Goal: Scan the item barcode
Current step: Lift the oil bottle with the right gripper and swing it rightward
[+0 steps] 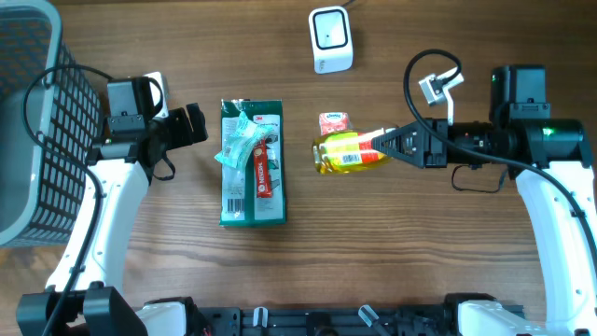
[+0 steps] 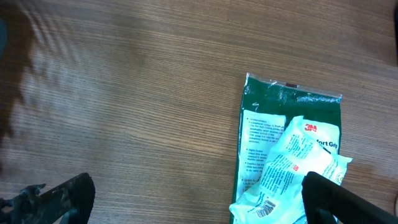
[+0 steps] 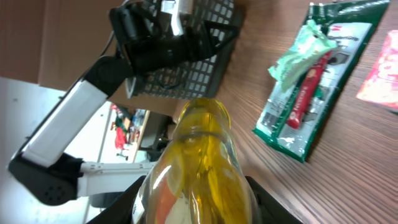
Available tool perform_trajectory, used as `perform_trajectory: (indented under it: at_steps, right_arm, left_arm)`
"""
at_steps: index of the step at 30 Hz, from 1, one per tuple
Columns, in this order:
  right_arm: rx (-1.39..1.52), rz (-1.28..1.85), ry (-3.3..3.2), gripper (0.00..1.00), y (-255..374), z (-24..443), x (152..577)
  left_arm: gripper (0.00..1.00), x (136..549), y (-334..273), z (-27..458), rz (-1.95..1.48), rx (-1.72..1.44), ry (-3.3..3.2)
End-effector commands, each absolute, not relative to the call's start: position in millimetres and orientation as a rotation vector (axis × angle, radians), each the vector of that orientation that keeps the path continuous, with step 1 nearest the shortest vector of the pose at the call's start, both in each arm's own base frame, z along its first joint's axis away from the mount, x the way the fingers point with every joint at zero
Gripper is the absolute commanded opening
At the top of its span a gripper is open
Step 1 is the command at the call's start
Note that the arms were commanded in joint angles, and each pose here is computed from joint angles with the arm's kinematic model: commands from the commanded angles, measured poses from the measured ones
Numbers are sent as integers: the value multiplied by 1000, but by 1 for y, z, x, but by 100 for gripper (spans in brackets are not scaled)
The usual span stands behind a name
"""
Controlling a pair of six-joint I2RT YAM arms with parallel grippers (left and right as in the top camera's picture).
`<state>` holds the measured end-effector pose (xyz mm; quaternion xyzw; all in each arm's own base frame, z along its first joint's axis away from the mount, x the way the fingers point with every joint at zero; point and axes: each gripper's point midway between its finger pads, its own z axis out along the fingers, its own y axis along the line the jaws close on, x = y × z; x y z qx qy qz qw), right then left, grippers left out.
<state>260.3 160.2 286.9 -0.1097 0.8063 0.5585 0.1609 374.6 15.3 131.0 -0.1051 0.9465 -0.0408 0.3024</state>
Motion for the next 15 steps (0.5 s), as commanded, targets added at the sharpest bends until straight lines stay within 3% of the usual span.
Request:
perform_trajectory:
  at_steps: [1,7,9,15]
  right_arm:
    - [-298,1493,2338,32,154,286,264]
    - [-191,1049,2558,33,119,239,281]
    - [-123,925,2613,27,105,228,286]
    - [-100,888,2642,25,101,247,297]
  left_arm:
    - [100,378,14,143,-107,-239,2481]
    - [100,378,14,143,-107,-239,2481]
    - [100,378,14,143,-107,-239,2481]
    - [100,378,14,143,-107,-239,2481]
